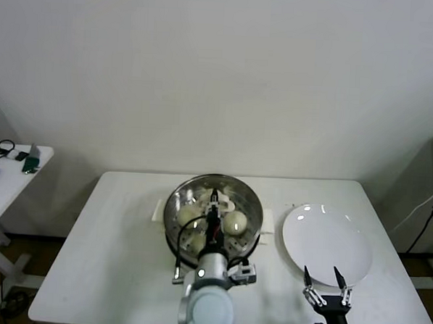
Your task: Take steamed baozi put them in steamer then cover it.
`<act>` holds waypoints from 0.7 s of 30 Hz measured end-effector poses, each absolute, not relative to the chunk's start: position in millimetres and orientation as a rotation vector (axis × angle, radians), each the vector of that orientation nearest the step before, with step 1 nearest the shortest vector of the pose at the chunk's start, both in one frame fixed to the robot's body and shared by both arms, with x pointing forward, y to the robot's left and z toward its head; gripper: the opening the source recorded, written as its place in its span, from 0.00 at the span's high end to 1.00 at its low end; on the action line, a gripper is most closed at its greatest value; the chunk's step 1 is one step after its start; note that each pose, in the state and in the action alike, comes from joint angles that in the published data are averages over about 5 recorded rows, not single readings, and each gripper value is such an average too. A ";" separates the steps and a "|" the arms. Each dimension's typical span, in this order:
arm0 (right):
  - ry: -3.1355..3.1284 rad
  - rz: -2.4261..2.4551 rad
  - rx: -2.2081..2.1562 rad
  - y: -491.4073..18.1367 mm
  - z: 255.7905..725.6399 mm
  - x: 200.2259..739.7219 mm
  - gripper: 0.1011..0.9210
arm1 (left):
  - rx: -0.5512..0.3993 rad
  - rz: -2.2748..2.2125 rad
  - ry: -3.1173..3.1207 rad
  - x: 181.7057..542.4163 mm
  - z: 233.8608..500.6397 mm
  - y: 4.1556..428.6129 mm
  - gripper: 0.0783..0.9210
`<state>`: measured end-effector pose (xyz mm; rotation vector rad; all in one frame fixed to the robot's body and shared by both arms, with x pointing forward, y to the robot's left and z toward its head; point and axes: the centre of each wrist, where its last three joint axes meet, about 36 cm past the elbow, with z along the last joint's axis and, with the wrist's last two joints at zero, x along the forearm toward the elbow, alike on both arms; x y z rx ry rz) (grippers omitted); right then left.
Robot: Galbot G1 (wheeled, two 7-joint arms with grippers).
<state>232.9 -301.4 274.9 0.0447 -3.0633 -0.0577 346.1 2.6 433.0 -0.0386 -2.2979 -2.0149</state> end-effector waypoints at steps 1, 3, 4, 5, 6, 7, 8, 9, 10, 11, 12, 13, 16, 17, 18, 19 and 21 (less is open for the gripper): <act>-3.062 -0.057 0.046 -301.3 274.7 232.9 0.12 | -0.040 -2.007 -2.304 345.1 434.9 2.9 0.62; -3.059 -0.056 0.050 -301.0 274.4 232.9 0.12 | -0.046 -1.994 -2.315 343.0 438.5 3.4 0.55; -3.057 -0.055 0.052 -300.9 274.2 232.8 0.12 | -0.049 -1.988 -2.320 341.8 440.0 3.8 0.52; -3.055 -0.054 0.054 -300.8 274.0 232.6 0.12 | -0.054 -1.984 -2.323 340.6 441.2 4.3 0.48; -3.053 -0.053 0.056 -300.7 273.7 232.5 0.12 | -0.059 -1.981 -2.325 339.3 441.9 4.9 0.45; -3.052 -0.052 0.058 -300.6 273.4 232.3 0.12 | -0.063 -1.978 -2.327 338.1 442.3 5.8 0.42; -3.051 -0.051 0.059 -300.5 273.1 232.2 0.12 | -0.067 -1.977 -2.328 336.9 442.7 7.0 0.38; -3.050 -0.051 0.059 -300.3 272.9 232.1 0.12 | -0.070 -1.976 -2.329 335.9 443.1 8.6 0.35; -3.050 -0.051 0.059 -300.1 272.8 232.1 0.12 | -0.071 -1.975 -2.331 335.0 443.6 10.4 0.32; -3.049 -0.051 0.059 -300.0 272.7 232.0 0.12 | -0.071 -1.974 -2.333 334.2 444.4 12.5 0.28; -3.049 -0.051 0.060 -299.8 272.5 232.0 0.12 | -0.071 -1.974 -2.336 333.5 445.3 14.9 0.24; -3.048 -0.051 0.060 -299.6 272.3 231.8 0.12 | -0.072 -1.973 -2.338 332.7 446.1 17.4 0.21; -3.045 -0.052 0.063 -299.0 271.4 231.6 0.12 | -0.073 -1.969 -2.350 330.5 448.3 25.6 0.14; -3.045 -0.053 0.064 -298.7 271.1 231.6 0.12 | -0.074 -1.966 -2.357 329.8 449.1 28.4 0.13; -3.044 -0.054 0.066 -298.2 270.9 231.6 0.12 | -0.074 -1.963 -2.366 329.0 450.1 31.5 0.12; -3.044 -0.054 0.068 -297.8 270.7 231.7 0.12 | -0.075 -1.959 -2.376 328.3 451.2 34.7 0.12; -3.043 -0.055 0.073 -296.9 270.7 232.2 0.12 | -0.077 -1.949 -2.403 326.5 453.7 42.1 0.12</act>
